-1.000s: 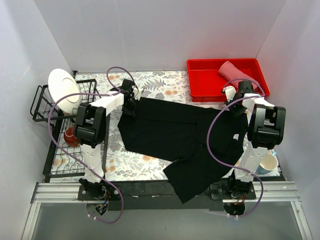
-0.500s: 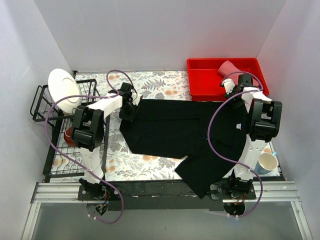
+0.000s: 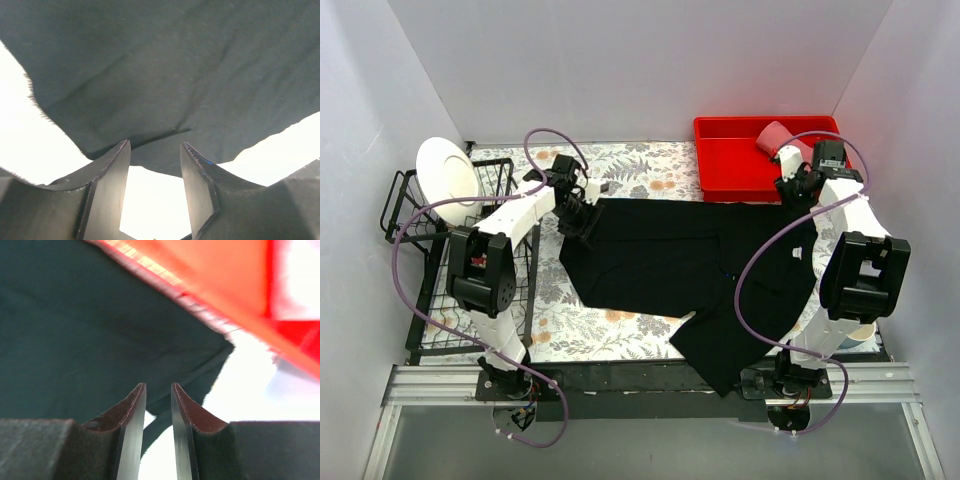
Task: Roll the t-shirts
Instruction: Fold the T-shirt at the center of the board.
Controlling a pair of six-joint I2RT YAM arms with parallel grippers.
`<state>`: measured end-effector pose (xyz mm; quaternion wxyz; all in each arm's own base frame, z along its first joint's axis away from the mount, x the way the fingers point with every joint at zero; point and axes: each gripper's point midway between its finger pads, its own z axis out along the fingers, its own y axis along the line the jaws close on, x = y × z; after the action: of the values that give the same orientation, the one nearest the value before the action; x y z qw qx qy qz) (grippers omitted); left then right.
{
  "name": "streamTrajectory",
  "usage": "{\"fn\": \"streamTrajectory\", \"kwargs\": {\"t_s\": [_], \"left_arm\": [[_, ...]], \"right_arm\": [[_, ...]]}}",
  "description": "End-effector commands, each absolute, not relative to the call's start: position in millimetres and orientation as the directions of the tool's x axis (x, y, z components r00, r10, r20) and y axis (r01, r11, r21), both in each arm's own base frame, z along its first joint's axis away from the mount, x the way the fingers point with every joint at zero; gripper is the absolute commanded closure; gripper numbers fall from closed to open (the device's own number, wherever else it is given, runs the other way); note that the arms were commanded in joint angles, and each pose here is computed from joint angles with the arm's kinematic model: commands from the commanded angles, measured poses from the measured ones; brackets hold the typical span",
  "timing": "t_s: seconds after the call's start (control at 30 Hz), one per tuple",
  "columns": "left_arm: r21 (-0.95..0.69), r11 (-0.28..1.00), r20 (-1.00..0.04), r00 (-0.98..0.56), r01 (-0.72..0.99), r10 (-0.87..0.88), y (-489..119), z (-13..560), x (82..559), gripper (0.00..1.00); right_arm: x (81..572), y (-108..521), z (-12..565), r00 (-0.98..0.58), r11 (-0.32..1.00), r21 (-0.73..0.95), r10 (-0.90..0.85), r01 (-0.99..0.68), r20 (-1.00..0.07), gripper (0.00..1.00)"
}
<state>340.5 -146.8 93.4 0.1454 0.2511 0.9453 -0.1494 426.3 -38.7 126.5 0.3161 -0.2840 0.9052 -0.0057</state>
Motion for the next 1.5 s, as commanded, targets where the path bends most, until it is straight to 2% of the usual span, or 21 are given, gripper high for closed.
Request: {"fn": "streamTrajectory", "kwargs": {"t_s": [0.0, 0.23, 0.57, 0.7, 0.87, 0.93, 0.97, 1.0, 1.1, 1.2, 1.23, 1.37, 1.43, 1.47], "left_arm": [[-0.300, 0.768, -0.317, -0.818, 0.566, 0.479, -170, 96, 322, 0.55], [-0.286, 0.700, -0.226, -0.756, 0.655, 0.614, -174, 74, 291, 0.55], [-0.269, 0.707, -0.156, -0.754, 0.654, 0.638, -163, 41, 264, 0.54], [-0.239, 0.718, -0.169, -0.757, 0.653, 0.632, -164, 35, 267, 0.55], [-0.191, 0.755, -0.181, -0.778, 0.627, 0.601, -162, 33, 275, 0.61], [-0.175, 0.762, -0.172, -0.781, 0.624, 0.600, -158, 32, 274, 0.72], [-0.169, 0.766, -0.174, -0.783, 0.621, 0.597, -156, 34, 273, 0.81], [-0.162, 0.769, -0.177, -0.785, 0.619, 0.594, -155, 37, 273, 0.84], [-0.110, 0.786, -0.193, -0.789, 0.608, 0.584, -143, 50, 267, 0.87], [-0.085, 0.795, -0.164, -0.796, 0.600, 0.583, -128, 58, 246, 0.89], [-0.068, 0.803, -0.114, -0.804, 0.593, 0.584, -116, 55, 233, 0.90], [-0.024, 0.812, -0.091, -0.810, 0.583, 0.579, -94, 64, 207, 1.00], [-0.003, 0.819, -0.112, -0.814, 0.573, 0.570, -89, 67, 203, 0.99], [-0.007, 0.820, -0.131, -0.813, 0.573, 0.567, -91, 69, 207, 0.94]], "right_arm": [[389, -19, 87, -0.722, 0.842, -0.034, -0.482, -0.539, -0.497, 0.64], [388, -23, 67, -0.769, 0.858, 0.000, -0.460, -0.513, -0.444, 0.64], [387, -23, 62, -0.773, 0.854, 0.007, -0.468, -0.521, -0.429, 0.64], [385, -22, 61, -0.773, 0.852, 0.012, -0.468, -0.523, -0.428, 0.64], [380, -19, 56, -0.780, 0.854, 0.031, -0.459, -0.519, -0.425, 0.64], [380, -18, 55, -0.783, 0.856, 0.038, -0.453, -0.515, -0.426, 0.64], [380, -18, 55, -0.785, 0.857, 0.039, -0.451, -0.514, -0.425, 0.64], [380, -18, 55, -0.785, 0.858, 0.039, -0.449, -0.512, -0.426, 0.64], [381, -18, 57, -0.781, 0.856, 0.035, -0.454, -0.517, -0.429, 0.64], [380, -18, 57, -0.778, 0.851, 0.035, -0.461, -0.524, -0.426, 0.64], [379, -18, 56, -0.779, 0.850, 0.037, -0.463, -0.525, -0.423, 0.64], [377, -18, 56, -0.778, 0.848, 0.040, -0.465, -0.528, -0.423, 0.64], [373, -15, 52, -0.780, 0.847, 0.052, -0.463, -0.530, -0.420, 0.64], [371, -14, 50, -0.787, 0.849, 0.063, -0.455, -0.525, -0.417, 0.64]]}}
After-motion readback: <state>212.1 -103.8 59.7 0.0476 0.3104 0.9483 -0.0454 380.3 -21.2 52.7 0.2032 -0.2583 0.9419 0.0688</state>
